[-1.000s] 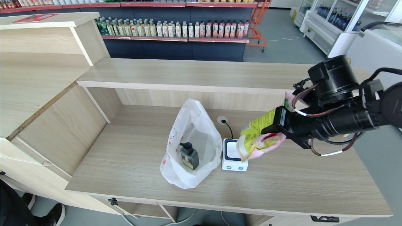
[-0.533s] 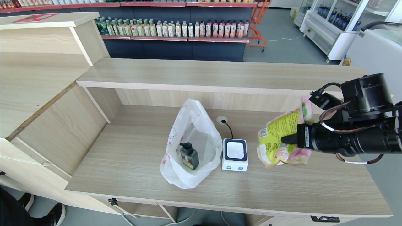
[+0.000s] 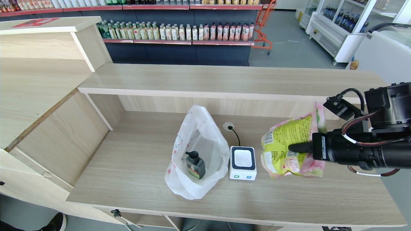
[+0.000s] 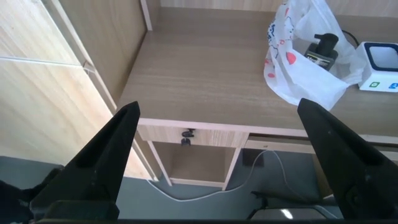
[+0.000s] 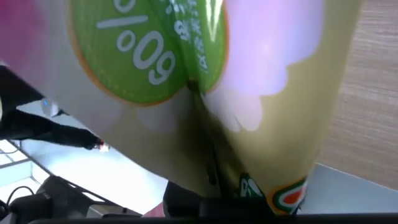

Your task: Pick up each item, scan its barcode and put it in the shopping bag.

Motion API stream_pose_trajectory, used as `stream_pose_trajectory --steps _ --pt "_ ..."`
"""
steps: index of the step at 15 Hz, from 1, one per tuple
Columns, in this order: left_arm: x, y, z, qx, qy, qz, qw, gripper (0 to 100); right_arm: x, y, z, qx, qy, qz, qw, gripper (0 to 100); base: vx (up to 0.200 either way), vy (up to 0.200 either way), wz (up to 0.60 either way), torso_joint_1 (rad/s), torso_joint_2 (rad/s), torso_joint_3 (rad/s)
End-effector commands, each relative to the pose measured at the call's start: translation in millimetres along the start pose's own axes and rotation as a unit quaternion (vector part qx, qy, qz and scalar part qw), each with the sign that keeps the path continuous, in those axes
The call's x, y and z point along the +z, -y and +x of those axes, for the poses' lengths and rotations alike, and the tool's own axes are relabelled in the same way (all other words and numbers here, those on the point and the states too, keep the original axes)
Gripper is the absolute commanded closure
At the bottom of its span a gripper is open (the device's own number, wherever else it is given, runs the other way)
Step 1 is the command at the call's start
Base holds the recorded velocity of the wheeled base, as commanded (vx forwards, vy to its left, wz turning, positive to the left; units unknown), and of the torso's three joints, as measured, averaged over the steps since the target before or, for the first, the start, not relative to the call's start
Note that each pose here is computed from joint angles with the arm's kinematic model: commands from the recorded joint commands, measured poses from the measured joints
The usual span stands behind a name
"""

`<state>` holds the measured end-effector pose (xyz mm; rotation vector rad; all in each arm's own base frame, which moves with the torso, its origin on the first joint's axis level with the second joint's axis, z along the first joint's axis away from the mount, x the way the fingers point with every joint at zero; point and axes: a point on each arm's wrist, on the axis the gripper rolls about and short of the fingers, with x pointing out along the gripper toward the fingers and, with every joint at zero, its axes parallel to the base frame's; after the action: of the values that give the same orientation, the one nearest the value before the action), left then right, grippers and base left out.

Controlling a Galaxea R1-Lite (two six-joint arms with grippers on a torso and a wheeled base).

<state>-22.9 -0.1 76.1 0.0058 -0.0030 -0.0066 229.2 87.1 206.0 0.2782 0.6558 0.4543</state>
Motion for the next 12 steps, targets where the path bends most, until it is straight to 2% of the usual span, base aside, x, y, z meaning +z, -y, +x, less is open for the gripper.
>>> stream_pose_trajectory --steps 1,2,5,6,8,9,11,12 --pt "-0.1 0.0 0 0.000 0.000 0.000 1.0000 0 -3 6 21 -0.004 -0.015 0.003 1.000 100 0.200 0.200 0.00 0.012 0.01 0.007" --pt "-0.1 0.0 0 0.000 0.000 -0.001 1.0000 0 -2 9 35 -0.003 -0.015 0.003 1.000 100 0.200 0.200 0.00 0.022 0.01 0.002" --pt "-0.1 0.0 0 0.000 0.000 -0.005 1.0000 0 4 9 63 0.028 0.002 0.004 1.000 100 0.000 0.000 0.00 0.000 0.00 0.000" --pt "-0.1 0.0 0 0.000 0.000 -0.005 1.0000 0 0 -3 72 0.053 -0.008 0.044 0.998 100 0.000 0.000 0.00 0.000 0.00 0.000" --pt "-0.1 0.0 0 0.000 0.000 -0.005 1.0000 0 -11 -3 87 0.047 -0.036 0.049 0.997 100 0.000 0.000 0.00 0.000 0.00 0.000" --pt "-0.1 0.0 0 0.000 0.000 -0.005 1.0000 0 -17 -3 94 0.046 -0.048 0.042 0.997 100 0.000 0.000 0.00 0.000 0.00 0.000" --pt "-0.1 0.0 0 0.000 0.000 -0.005 1.0000 0 -27 2 110 0.039 -0.070 -0.019 0.997 100 0.000 0.000 0.00 0.000 0.00 0.000" --pt "-0.1 0.0 0 0.000 0.000 -0.005 1.0000 0 -28 4 116 0.033 -0.066 -0.045 0.996 100 0.000 0.000 0.00 0.000 0.00 0.000"
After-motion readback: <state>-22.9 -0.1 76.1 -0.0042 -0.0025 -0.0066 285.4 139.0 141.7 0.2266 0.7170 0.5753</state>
